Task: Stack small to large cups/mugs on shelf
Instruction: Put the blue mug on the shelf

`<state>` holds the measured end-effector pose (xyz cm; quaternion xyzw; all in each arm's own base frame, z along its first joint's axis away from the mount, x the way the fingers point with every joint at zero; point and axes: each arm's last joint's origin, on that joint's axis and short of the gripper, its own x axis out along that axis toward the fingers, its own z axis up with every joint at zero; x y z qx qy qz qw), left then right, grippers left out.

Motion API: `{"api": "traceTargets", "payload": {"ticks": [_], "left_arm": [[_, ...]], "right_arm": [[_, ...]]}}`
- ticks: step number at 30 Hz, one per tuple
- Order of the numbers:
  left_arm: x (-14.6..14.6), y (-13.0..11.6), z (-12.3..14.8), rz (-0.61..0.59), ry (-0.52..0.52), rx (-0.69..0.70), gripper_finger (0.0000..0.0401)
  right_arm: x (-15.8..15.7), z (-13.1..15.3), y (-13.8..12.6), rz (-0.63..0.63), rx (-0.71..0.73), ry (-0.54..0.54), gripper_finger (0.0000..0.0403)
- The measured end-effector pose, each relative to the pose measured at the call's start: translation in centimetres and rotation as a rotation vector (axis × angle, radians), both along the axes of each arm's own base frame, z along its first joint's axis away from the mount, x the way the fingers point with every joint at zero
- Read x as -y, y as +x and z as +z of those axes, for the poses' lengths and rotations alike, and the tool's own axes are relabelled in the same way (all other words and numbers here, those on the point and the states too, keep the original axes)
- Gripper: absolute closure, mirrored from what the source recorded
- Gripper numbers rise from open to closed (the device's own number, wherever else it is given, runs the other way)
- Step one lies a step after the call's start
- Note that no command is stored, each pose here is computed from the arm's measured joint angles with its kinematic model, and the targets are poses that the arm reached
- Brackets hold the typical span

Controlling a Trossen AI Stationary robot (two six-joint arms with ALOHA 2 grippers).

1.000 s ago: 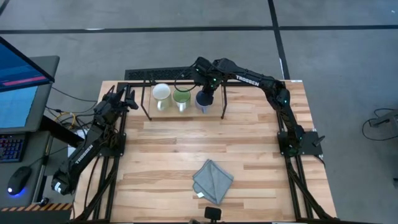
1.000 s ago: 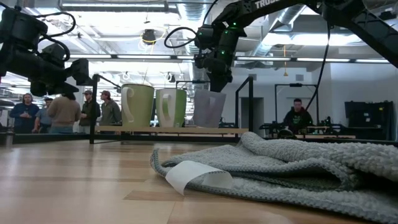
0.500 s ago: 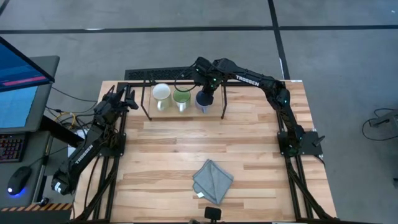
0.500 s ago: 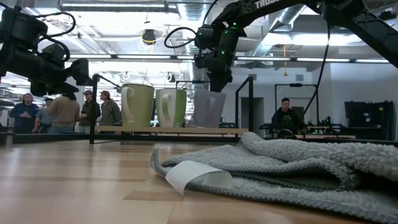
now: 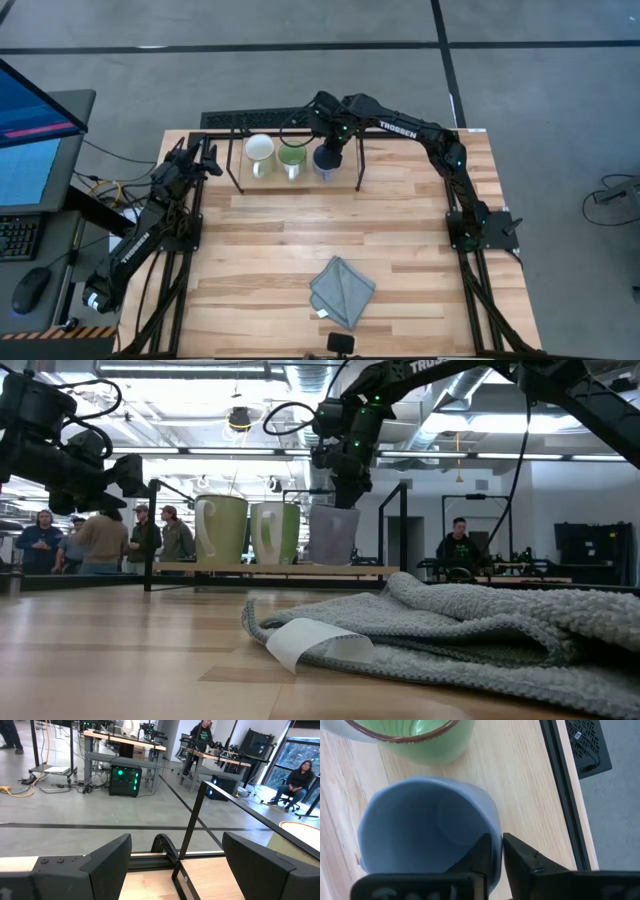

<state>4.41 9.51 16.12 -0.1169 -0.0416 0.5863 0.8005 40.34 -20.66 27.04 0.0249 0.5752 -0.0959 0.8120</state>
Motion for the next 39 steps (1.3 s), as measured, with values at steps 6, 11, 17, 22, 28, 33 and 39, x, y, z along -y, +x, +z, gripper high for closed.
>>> {"api": "traceTargets", "payload": {"ticks": [6, 11, 17, 22, 28, 33, 39], "left_arm": [[0.0, 0.0, 0.0, 0.0, 0.0, 0.0, 0.0097], [0.0, 0.0, 0.0, 0.0, 0.0, 0.0, 0.0097], [0.0, 0.0, 0.0, 0.0, 0.0, 0.0, 0.0097], [0.0, 0.0, 0.0, 0.0, 0.0, 0.0, 0.0097], [0.0, 0.0, 0.0, 0.0, 0.0, 0.0, 0.0097], [0.0, 0.0, 0.0, 0.0, 0.0, 0.0, 0.0097], [0.0, 0.0, 0.0, 0.0, 0.0, 0.0, 0.0097]], "right_arm": [[-0.4, 0.0, 0.1, 0.032, -0.01, -0.005, 0.0319], [-0.6, 0.0, 0.2, 0.038, -0.011, -0.004, 0.0316], [-0.6, -0.1, 0.1, 0.038, -0.022, 0.001, 0.0315], [-0.6, 0.0, 0.1, 0.038, -0.021, 0.002, 0.0315], [-0.5, 0.0, 0.1, 0.037, -0.024, -0.004, 0.0315], [-0.2, 0.0, -0.1, 0.028, -0.025, -0.007, 0.0315], [0.4, 0.0, -0.4, 0.013, -0.025, -0.008, 0.0315]]}}
